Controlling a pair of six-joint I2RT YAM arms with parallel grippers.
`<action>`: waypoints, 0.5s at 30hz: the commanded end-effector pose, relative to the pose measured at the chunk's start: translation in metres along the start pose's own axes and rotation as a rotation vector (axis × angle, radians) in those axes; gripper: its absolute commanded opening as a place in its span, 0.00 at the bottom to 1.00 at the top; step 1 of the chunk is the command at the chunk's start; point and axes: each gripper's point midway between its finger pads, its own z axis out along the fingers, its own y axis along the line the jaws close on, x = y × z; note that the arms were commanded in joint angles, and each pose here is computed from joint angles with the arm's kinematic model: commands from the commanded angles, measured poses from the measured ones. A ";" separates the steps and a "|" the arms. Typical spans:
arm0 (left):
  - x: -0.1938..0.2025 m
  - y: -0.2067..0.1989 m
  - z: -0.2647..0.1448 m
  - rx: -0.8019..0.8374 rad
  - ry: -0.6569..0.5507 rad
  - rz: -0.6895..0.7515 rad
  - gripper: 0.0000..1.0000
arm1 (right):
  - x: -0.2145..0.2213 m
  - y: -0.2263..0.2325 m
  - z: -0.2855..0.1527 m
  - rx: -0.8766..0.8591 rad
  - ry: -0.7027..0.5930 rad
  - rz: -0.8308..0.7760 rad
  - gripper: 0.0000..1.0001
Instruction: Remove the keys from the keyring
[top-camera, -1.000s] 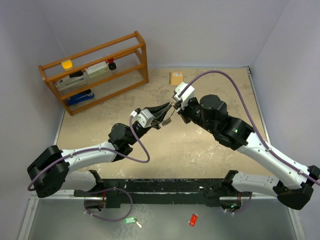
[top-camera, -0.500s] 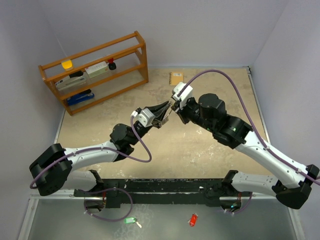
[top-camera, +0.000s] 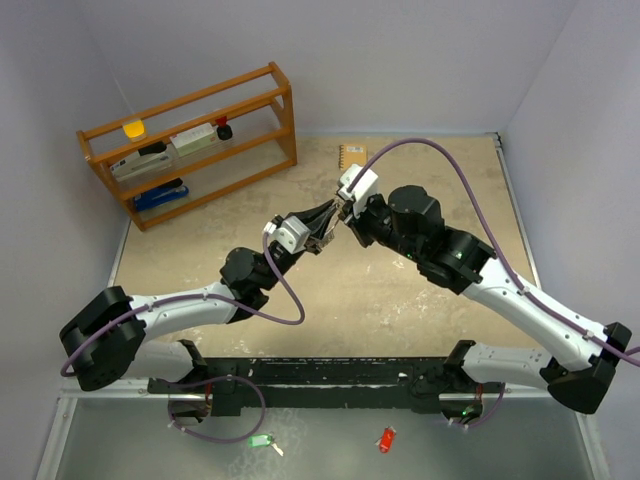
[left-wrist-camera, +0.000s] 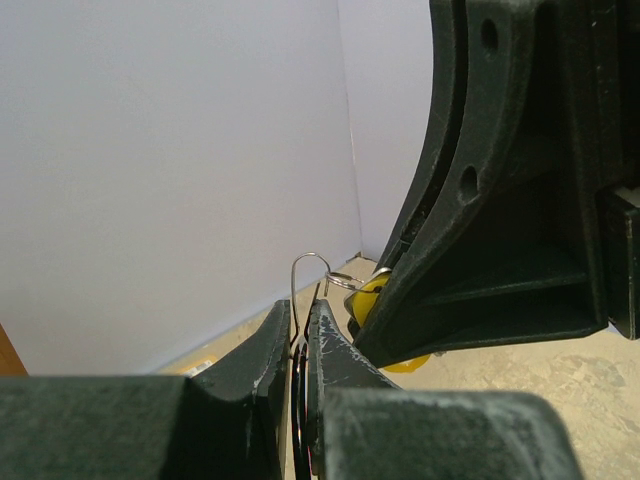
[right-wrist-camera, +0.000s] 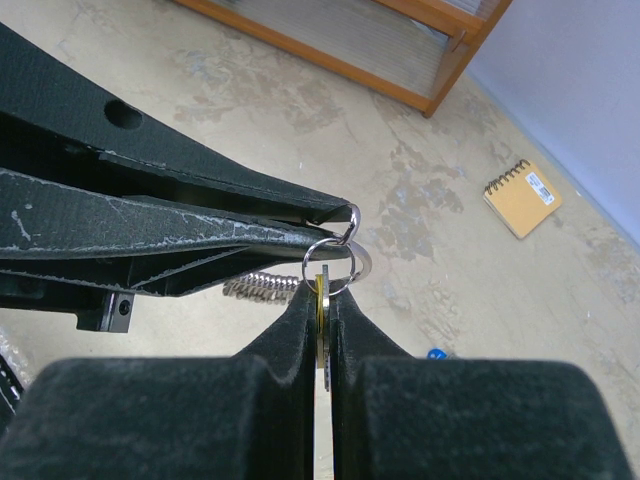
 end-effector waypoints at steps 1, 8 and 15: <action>-0.049 0.031 0.004 -0.131 -0.140 0.024 0.00 | 0.010 0.012 0.003 -0.047 0.028 0.013 0.00; -0.064 0.035 0.002 -0.147 -0.189 0.021 0.00 | 0.021 0.032 0.015 -0.142 0.050 0.035 0.00; -0.068 0.044 -0.001 -0.185 -0.180 0.056 0.00 | 0.021 0.029 0.017 -0.119 0.050 0.035 0.00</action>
